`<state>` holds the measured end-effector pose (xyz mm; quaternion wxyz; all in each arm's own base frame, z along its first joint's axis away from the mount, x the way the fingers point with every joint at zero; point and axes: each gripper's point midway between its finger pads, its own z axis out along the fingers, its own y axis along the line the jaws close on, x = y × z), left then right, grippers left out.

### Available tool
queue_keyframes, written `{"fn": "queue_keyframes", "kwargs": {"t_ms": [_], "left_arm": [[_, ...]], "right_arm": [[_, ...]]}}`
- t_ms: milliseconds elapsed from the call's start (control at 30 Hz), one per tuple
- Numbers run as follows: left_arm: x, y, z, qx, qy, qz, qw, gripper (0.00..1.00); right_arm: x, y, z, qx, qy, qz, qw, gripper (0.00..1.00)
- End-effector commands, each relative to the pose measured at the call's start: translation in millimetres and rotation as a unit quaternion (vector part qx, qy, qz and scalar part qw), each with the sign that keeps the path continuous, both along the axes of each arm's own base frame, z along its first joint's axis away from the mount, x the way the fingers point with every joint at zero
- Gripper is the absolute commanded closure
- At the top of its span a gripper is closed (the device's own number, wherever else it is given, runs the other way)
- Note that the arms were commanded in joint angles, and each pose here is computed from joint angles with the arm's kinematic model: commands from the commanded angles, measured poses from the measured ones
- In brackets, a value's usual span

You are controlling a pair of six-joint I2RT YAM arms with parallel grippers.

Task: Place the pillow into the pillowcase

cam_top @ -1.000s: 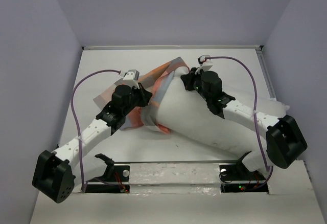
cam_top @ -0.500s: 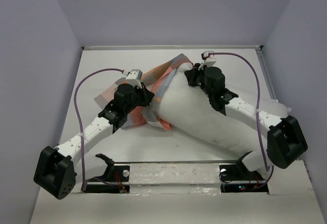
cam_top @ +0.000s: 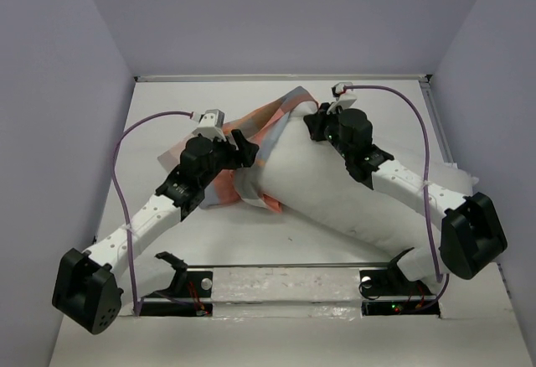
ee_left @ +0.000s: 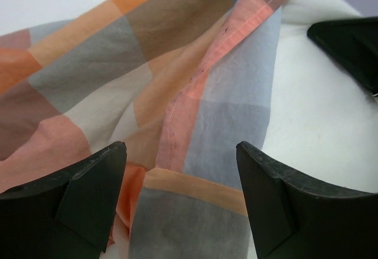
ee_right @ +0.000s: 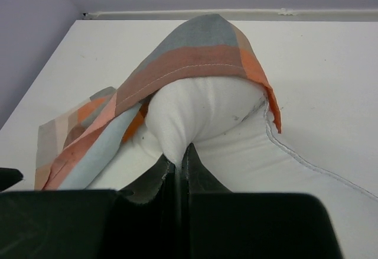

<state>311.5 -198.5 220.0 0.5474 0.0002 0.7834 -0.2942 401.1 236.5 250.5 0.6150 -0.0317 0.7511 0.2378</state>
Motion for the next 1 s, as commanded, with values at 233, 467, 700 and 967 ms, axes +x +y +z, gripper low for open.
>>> {"fn": "queue_keyframes", "kwargs": {"t_ms": [233, 467, 700, 967], "left_arm": [[14, -34, -6, -0.012, -0.002, -0.064, 0.998, 0.83], [-26, -46, 51, -0.057, -0.064, -0.085, 0.993, 1.00], [-105, -115, 54, -0.112, -0.035, -0.213, 0.970, 1.00], [-155, -170, 2, -0.148, 0.021, -0.270, 0.951, 1.00]], "right_arm": [[-2, 0, 53, 0.047, -0.066, 0.004, 0.997, 1.00], [30, 2, 32, 0.028, -0.046, -0.036, 0.998, 1.00], [68, -11, 53, 0.054, -0.053, -0.124, 0.989, 1.00], [81, -50, 90, 0.178, -0.052, -0.167, 0.968, 1.00]]}}
